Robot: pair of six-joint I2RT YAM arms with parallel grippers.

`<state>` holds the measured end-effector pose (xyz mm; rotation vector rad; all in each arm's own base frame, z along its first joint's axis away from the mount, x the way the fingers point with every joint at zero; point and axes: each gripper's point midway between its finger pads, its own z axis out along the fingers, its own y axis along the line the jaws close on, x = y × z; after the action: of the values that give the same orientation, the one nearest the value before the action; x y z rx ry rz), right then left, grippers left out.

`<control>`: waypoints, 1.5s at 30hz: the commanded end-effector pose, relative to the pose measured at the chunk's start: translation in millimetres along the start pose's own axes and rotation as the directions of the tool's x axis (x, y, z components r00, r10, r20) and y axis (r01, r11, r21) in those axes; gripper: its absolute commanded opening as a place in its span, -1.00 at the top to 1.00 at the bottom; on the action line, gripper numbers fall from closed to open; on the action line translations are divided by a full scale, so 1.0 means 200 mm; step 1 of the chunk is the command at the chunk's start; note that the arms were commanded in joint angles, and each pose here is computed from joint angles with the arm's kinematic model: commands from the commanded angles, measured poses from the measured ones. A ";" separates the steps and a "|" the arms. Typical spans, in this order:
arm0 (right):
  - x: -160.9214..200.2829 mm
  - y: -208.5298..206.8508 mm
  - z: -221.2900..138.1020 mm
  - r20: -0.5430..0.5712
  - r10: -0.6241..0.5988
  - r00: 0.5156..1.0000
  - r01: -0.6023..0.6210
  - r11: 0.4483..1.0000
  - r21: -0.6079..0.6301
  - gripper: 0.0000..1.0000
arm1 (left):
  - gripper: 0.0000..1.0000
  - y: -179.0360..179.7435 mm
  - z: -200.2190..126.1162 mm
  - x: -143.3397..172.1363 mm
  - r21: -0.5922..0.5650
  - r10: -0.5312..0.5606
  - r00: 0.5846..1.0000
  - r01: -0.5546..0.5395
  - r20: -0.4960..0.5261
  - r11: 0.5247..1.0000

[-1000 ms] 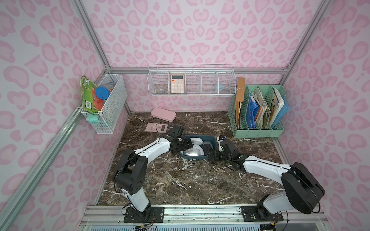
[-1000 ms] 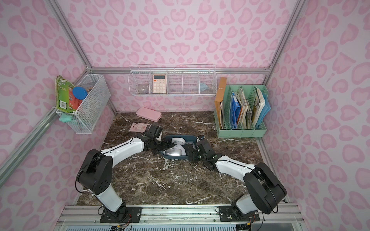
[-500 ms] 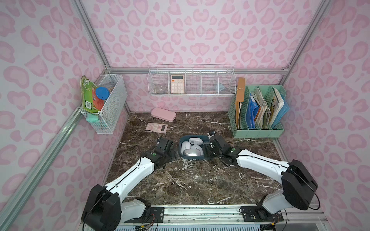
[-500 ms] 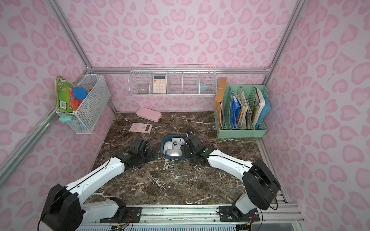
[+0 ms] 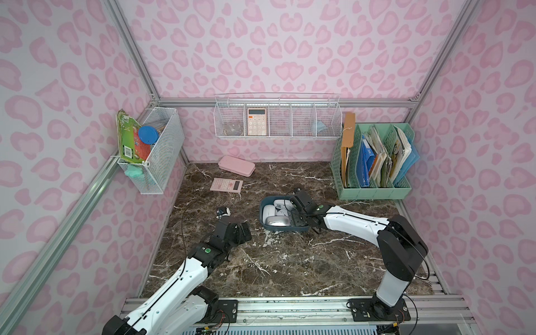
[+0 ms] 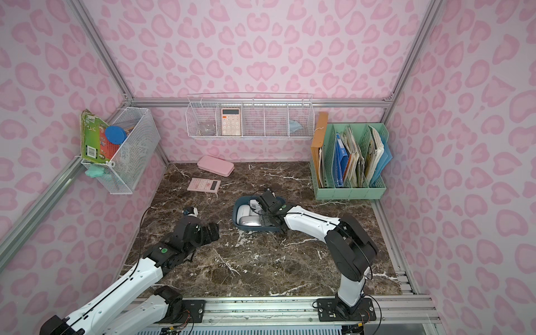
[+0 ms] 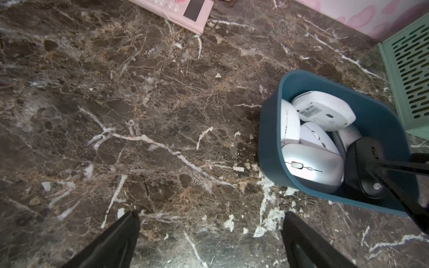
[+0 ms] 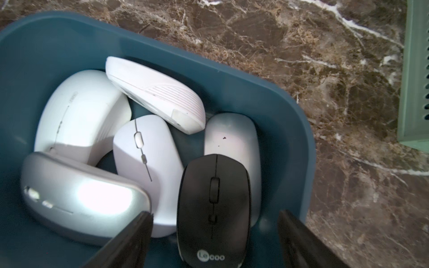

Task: Take out the mouse from the storage box
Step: Pick up the mouse from the storage box.

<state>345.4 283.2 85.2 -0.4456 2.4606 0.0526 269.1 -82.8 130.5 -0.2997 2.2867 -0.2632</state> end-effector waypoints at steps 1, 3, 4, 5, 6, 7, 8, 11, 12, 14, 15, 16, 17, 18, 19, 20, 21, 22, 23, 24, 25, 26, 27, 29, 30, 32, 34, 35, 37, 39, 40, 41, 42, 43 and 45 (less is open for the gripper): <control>0.02 -0.03 0.02 -0.037 -0.014 0.999 0.016 0.999 0.050 -0.79 | -0.98 -0.01 -0.01 -0.03 0.003 0.012 1.000 -0.012 0.026 1.000; 0.03 -0.03 0.05 -0.051 -0.018 0.999 0.021 0.998 0.056 -0.82 | -0.98 -0.01 -0.02 -0.04 0.000 0.010 1.000 -0.010 0.027 1.000; 0.04 -0.03 0.06 -0.054 -0.019 0.998 0.022 0.998 0.066 -0.83 | -0.98 -0.01 -0.02 -0.04 0.003 0.011 1.000 -0.011 0.026 1.000; 0.04 -0.03 0.07 -0.061 -0.020 0.998 0.025 0.997 0.072 -0.83 | -0.98 -0.01 -0.02 -0.04 0.005 0.010 1.000 -0.010 0.028 1.000; 0.05 -0.03 0.09 -0.070 -0.021 0.997 0.027 0.996 0.081 -0.84 | -0.98 -0.01 -0.02 -0.04 0.004 0.008 1.000 -0.008 0.030 1.000; 0.06 -0.04 0.10 -0.077 -0.019 0.997 0.026 0.996 0.086 -0.83 | -0.98 -0.01 -0.02 -0.04 0.003 0.008 1.000 -0.008 0.030 1.000; 0.06 -0.04 0.11 -0.086 -0.020 0.996 0.028 0.996 0.089 -0.83 | -0.98 0.00 -0.03 -0.04 0.002 0.008 1.000 -0.008 0.031 1.000; 0.08 -0.04 0.13 -0.096 -0.019 0.995 0.028 0.995 0.095 -0.82 | -0.98 -0.01 -0.04 -0.05 0.007 0.004 0.999 -0.004 0.037 1.000; 0.08 -0.04 0.14 -0.098 -0.017 0.995 0.026 0.995 0.097 -0.81 | -0.98 0.00 -0.04 -0.05 0.006 0.006 0.999 -0.006 0.038 1.000; 0.09 -0.03 0.15 -0.105 -0.014 0.994 0.024 0.995 0.095 -0.79 | -0.98 0.00 -0.05 -0.05 0.000 0.004 0.999 -0.004 0.042 1.000; 0.10 -0.03 0.15 -0.108 -0.015 0.994 0.025 0.996 0.091 -0.77 | -0.98 0.00 -0.05 -0.05 -0.001 0.005 0.999 -0.005 0.041 1.000; 0.10 -0.02 0.15 -0.108 -0.016 0.994 0.025 0.996 0.088 -0.75 | -0.98 0.00 -0.05 -0.05 0.001 0.004 0.999 -0.004 0.043 1.000; 0.11 -0.02 0.15 -0.110 -0.015 0.994 0.025 0.996 0.086 -0.71 | -0.98 0.00 -0.05 -0.05 0.004 0.004 0.999 -0.004 0.043 1.000; 0.11 -0.03 0.16 -0.114 -0.016 0.993 0.027 0.996 0.089 -0.66 | -0.98 0.00 -0.05 -0.05 0.003 0.004 0.999 -0.004 0.044 1.000; 0.11 -0.02 0.16 -0.114 -0.016 0.993 0.026 0.996 0.088 -0.63 | -0.98 0.00 -0.05 -0.05 0.001 0.004 0.999 -0.004 0.044 1.000; 0.11 -0.02 0.16 -0.116 -0.016 0.993 0.026 0.996 0.086 -0.59 | -0.98 0.00 -0.05 -0.05 -0.003 0.003 0.999 -0.003 0.044 1.000; 0.11 -0.02 0.16 -0.115 -0.015 0.993 0.025 0.996 0.083 -0.56 | -0.98 0.01 -0.05 -0.05 -0.005 0.002 0.999 -0.002 0.043 1.000; 0.12 -0.02 0.16 -0.116 -0.015 0.993 0.025 0.996 0.082 -0.52 | -0.98 0.01 -0.05 -0.06 -0.006 0.002 0.999 -0.002 0.044 1.000; 0.11 -0.02 0.16 -0.116 -0.015 0.993 0.024 0.997 0.080 -0.49 | -0.98 0.01 -0.05 -0.05 -0.005 0.002 0.999 -0.002 0.042 1.000; 0.11 -0.01 0.16 -0.115 -0.017 0.993 0.025 0.997 0.076 -0.43 | -0.98 0.01 -0.05 -0.06 -0.006 0.003 0.999 -0.003 0.043 1.000; 0.11 -0.01 0.15 -0.114 -0.017 0.993 0.026 0.997 0.075 -0.40 | -0.98 0.01 -0.04 -0.06 -0.010 0.004 0.999 -0.004 0.043 1.000; 0.11 0.00 0.15 -0.110 -0.016 0.994 0.024 0.997 0.071 -0.37 | -0.98 0.01 -0.04 -0.05 -0.018 0.006 0.999 -0.005 0.041 1.000; 0.10 0.00 0.14 -0.104 -0.018 0.994 0.025 0.997 0.068 -0.35 | -0.98 0.02 -0.04 -0.05 -0.023 0.007 0.999 -0.006 0.040 1.000; 0.08 0.01 0.12 -0.086 -0.019 0.996 0.024 0.998 0.060 -0.31 | -0.98 0.01 -0.04 -0.06 -0.023 0.008 0.999 -0.007 0.038 1.000; 0.07 0.02 0.12 -0.082 -0.020 0.996 0.025 0.998 0.053 -0.28 | -0.98 0.02 -0.04 -0.06 -0.024 0.006 0.999 -0.005 0.038 1.000; 0.05 0.03 0.10 -0.077 -0.022 0.997 0.026 0.999 0.048 -0.25 | -0.98 0.02 -0.04 -0.05 -0.028 0.007 0.999 -0.006 0.037 1.000; 0.03 0.04 0.09 -0.067 -0.025 0.997 0.028 0.998 0.047 -0.25 | -0.98 0.02 -0.03 -0.05 -0.037 0.010 1.000 -0.009 0.028 0.999; 0.02 0.04 0.07 -0.057 -0.031 0.998 0.033 0.998 0.049 -0.25 | -0.98 0.02 -0.03 -0.05 -0.036 0.011 1.000 -0.010 0.023 0.999; -0.01 0.03 0.05 -0.041 -0.029 0.999 0.032 0.998 0.054 -0.25 | -0.98 0.01 -0.02 -0.05 -0.036 0.012 1.000 -0.011 0.019 0.999; -0.04 0.03 0.01 -0.023 -0.023 0.999 0.024 0.998 0.055 -0.25 | -0.98 0.02 -0.01 -0.05 -0.045 0.014 1.000 -0.014 0.014 0.999; -0.06 0.03 -0.01 -0.009 -0.020 1.000 0.021 0.998 0.051 -0.25 | -0.98 0.02 -0.01 -0.04 -0.050 0.013 1.000 -0.013 0.010 0.999; -0.08 0.03 -0.04 0.004 -0.020 1.000 0.020 0.999 0.048 -0.25 | -0.98 0.02 -0.01 -0.04 -0.048 0.015 1.000 -0.014 0.008 0.999; -0.10 0.03 -0.07 0.020 -0.019 1.000 0.018 0.999 0.044 -0.25 | -0.98 0.02 -0.02 -0.04 -0.045 0.012 1.000 -0.012 0.008 0.999; -0.12 0.03 -0.09 0.033 -0.015 0.999 0.014 0.999 0.044 -0.25 | -0.98 0.01 -0.02 -0.05 -0.039 0.011 1.000 -0.011 0.011 0.999; -0.14 0.03 -0.14 0.047 -0.012 0.999 0.010 0.999 0.036 -0.25 | -0.98 0.02 -0.03 -0.05 -0.043 0.009 1.000 -0.008 0.019 0.999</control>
<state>347.7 296.1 110.0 -0.4459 2.4325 0.0279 271.9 -77.6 138.0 -0.3126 2.2799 -0.2194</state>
